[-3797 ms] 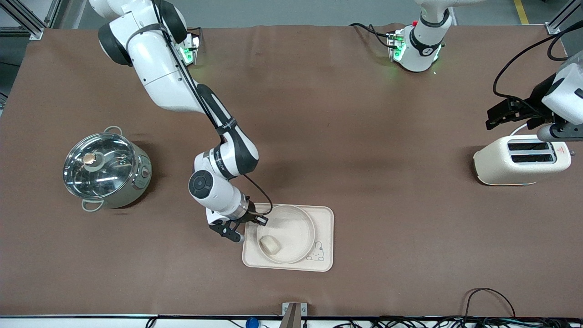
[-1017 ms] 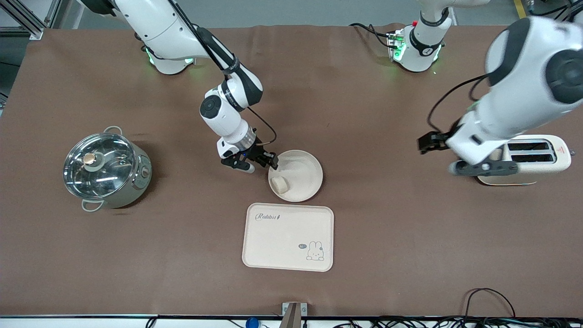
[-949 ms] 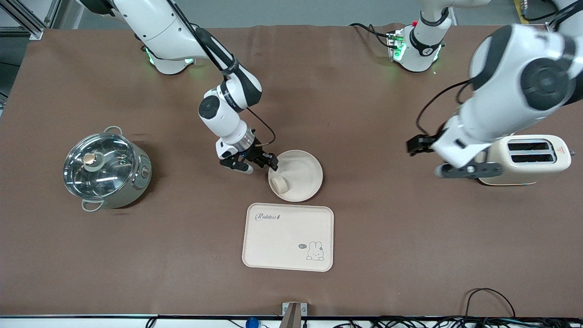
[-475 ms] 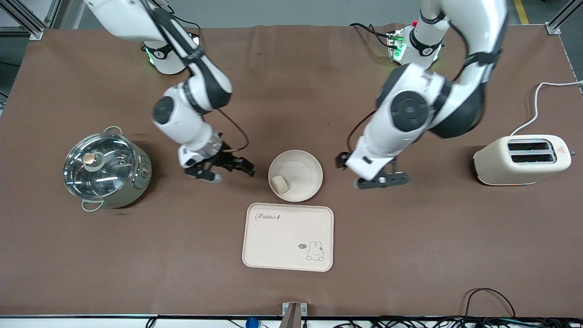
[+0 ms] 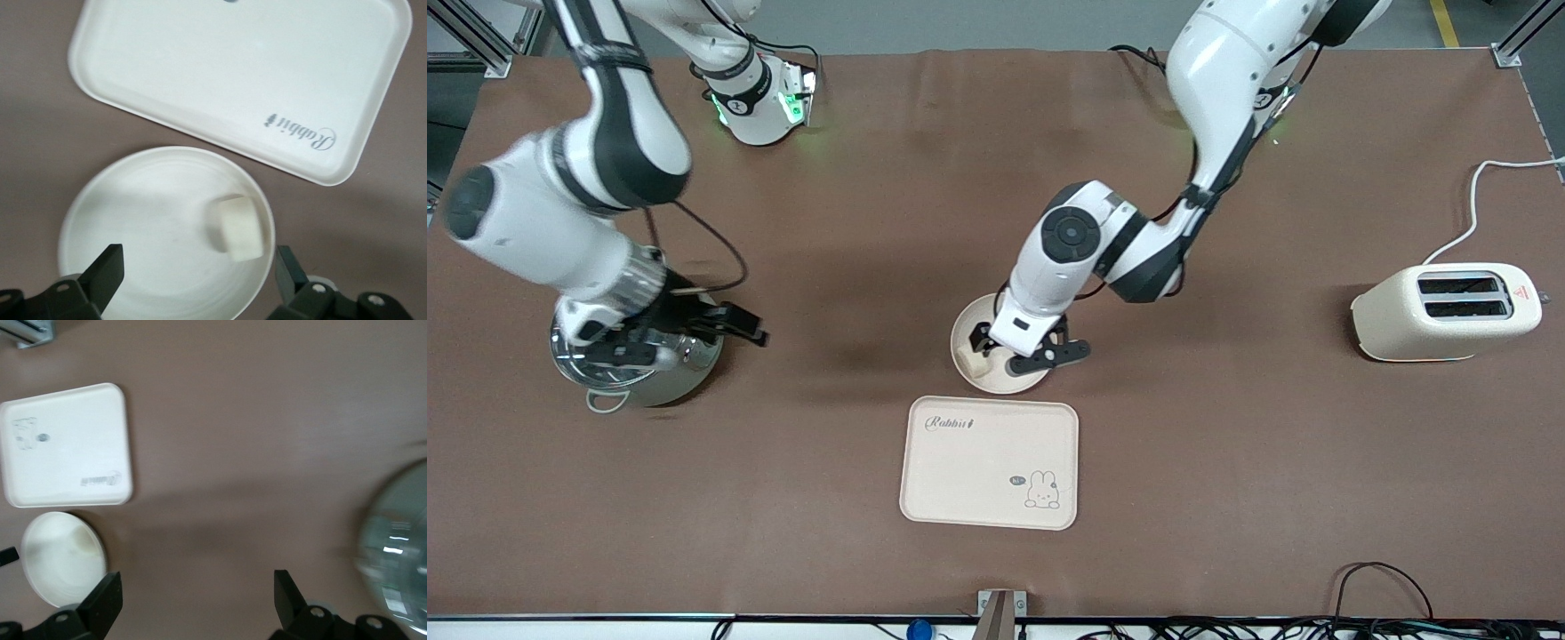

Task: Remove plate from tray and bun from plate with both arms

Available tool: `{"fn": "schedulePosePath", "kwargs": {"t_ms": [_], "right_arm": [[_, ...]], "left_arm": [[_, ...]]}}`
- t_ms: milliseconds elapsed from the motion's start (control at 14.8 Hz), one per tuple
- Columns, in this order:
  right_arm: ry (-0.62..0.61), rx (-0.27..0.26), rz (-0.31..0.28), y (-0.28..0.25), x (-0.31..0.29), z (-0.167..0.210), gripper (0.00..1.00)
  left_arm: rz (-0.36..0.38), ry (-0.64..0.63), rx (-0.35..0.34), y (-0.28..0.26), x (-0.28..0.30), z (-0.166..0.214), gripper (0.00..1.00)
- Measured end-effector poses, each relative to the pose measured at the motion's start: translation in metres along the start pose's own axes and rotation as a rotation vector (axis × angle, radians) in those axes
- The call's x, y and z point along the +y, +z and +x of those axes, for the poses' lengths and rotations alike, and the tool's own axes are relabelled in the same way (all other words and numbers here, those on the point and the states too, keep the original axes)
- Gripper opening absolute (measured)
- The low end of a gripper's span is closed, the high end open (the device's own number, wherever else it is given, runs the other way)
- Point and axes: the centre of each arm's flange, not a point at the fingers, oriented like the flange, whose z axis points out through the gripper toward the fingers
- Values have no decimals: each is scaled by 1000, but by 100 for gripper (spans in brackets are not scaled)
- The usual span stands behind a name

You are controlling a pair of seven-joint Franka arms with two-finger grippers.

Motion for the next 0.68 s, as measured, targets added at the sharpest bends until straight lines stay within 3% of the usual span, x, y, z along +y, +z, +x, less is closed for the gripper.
{"fn": "schedulePosePath", "kwargs": {"t_ms": [271, 610, 678], "right_arm": [[7, -51, -57, -99, 34, 2, 100], [13, -30, -83, -201, 90, -29, 100], [4, -20, -110, -214, 97, -34, 100]], "left_arm": [[-60, -47, 18, 50, 5, -25, 97], [-97, -89, 35, 84, -4, -22, 88], [-102, -95, 37, 89, -6, -22, 81]]}}
